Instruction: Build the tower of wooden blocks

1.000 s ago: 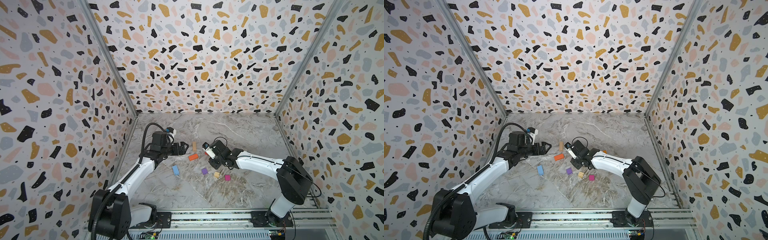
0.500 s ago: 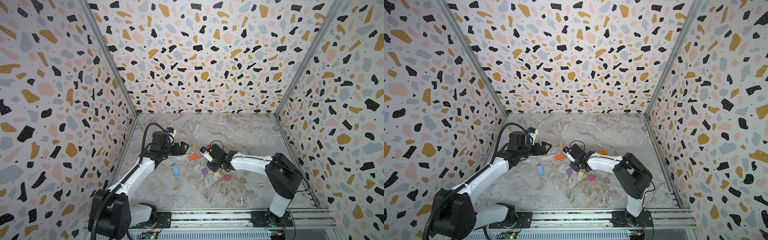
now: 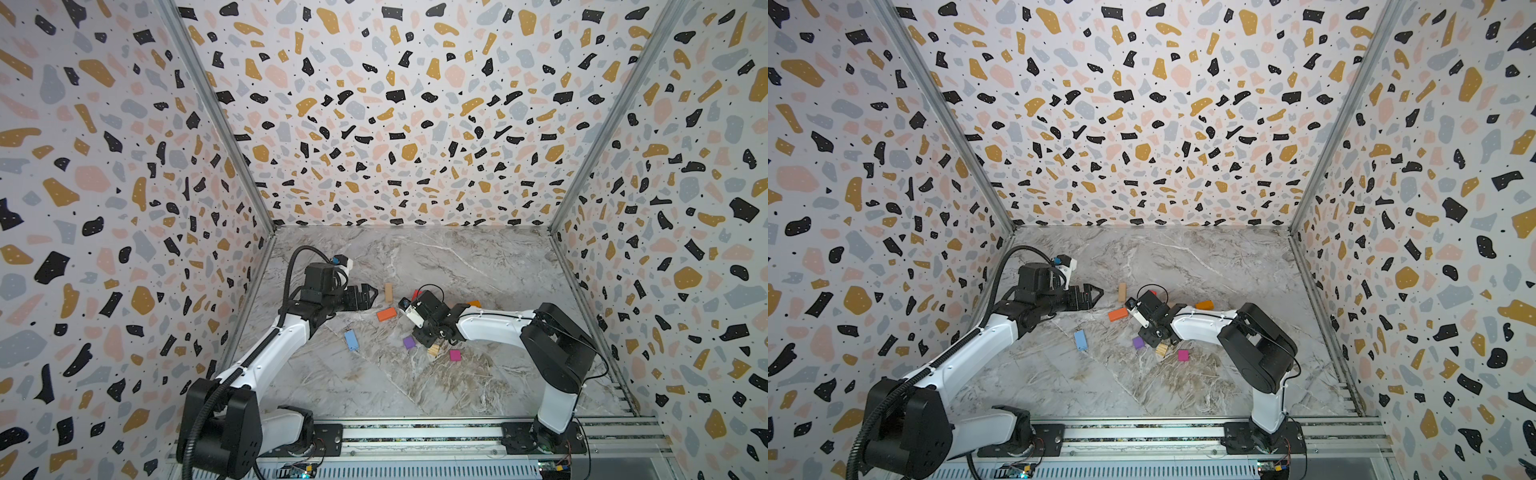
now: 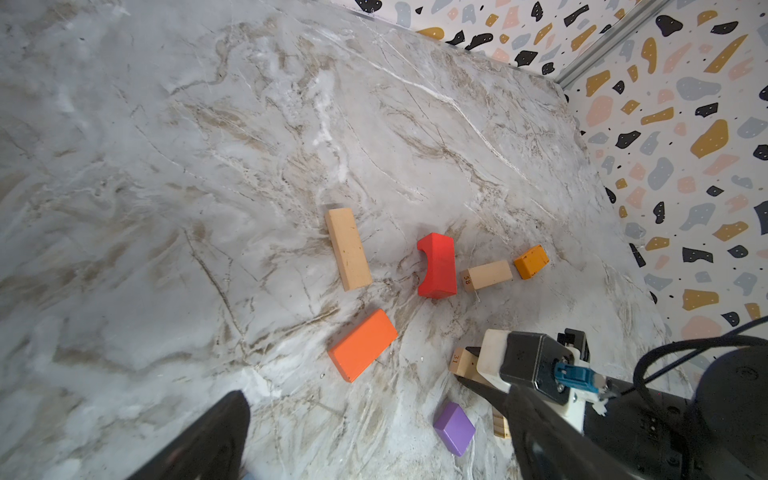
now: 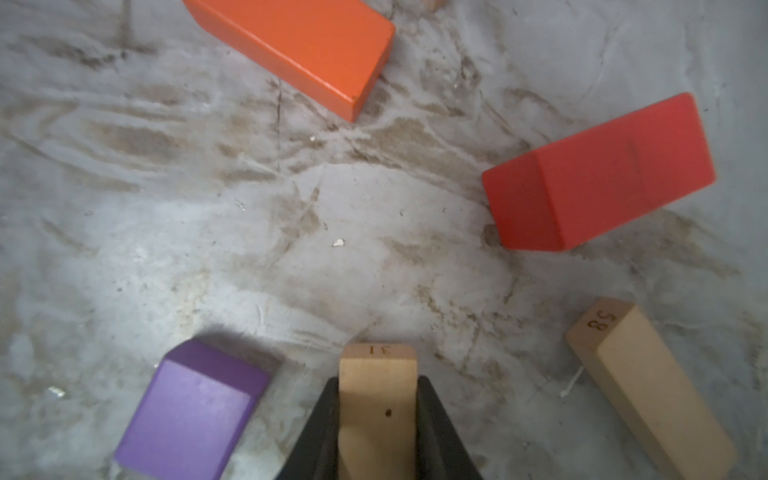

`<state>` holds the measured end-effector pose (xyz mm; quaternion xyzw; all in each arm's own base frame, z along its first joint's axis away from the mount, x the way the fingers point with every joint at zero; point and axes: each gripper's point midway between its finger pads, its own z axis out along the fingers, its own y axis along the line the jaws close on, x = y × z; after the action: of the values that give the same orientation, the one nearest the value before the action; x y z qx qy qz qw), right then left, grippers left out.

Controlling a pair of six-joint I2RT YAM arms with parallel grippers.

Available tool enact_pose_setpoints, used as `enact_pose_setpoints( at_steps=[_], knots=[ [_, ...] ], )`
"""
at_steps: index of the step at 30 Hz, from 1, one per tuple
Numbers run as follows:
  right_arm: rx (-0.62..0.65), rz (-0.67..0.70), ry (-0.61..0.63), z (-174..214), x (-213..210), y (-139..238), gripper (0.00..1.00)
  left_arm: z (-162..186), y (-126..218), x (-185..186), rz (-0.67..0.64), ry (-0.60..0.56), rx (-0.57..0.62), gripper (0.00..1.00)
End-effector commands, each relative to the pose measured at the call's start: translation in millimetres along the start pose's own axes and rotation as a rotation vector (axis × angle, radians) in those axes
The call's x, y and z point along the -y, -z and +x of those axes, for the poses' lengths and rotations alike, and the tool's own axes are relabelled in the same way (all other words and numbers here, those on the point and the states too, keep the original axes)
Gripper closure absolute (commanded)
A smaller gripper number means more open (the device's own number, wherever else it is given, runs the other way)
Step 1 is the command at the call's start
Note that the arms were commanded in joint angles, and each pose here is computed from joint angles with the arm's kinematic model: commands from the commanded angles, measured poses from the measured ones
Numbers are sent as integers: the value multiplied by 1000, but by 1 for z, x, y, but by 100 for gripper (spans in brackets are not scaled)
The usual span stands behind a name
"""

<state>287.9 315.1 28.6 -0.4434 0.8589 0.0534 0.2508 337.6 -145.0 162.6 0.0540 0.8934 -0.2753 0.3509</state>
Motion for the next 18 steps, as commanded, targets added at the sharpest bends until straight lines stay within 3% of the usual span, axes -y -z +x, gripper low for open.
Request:
enact_pose_setpoints(
  at_steps=[1, 8, 18],
  knots=[
    [5, -12, -8, -7, -3, 3, 69, -3, -2, 3, 20, -7, 13, 3],
    [-7, -28, -29, -3, -5, 9, 45, -3, -1, 4, 19, -9, 16, 3],
    [-60, -12, -143, 18, -4, 16, 36, -4, 0, 4, 19, -11, 19, 3]
  ],
)
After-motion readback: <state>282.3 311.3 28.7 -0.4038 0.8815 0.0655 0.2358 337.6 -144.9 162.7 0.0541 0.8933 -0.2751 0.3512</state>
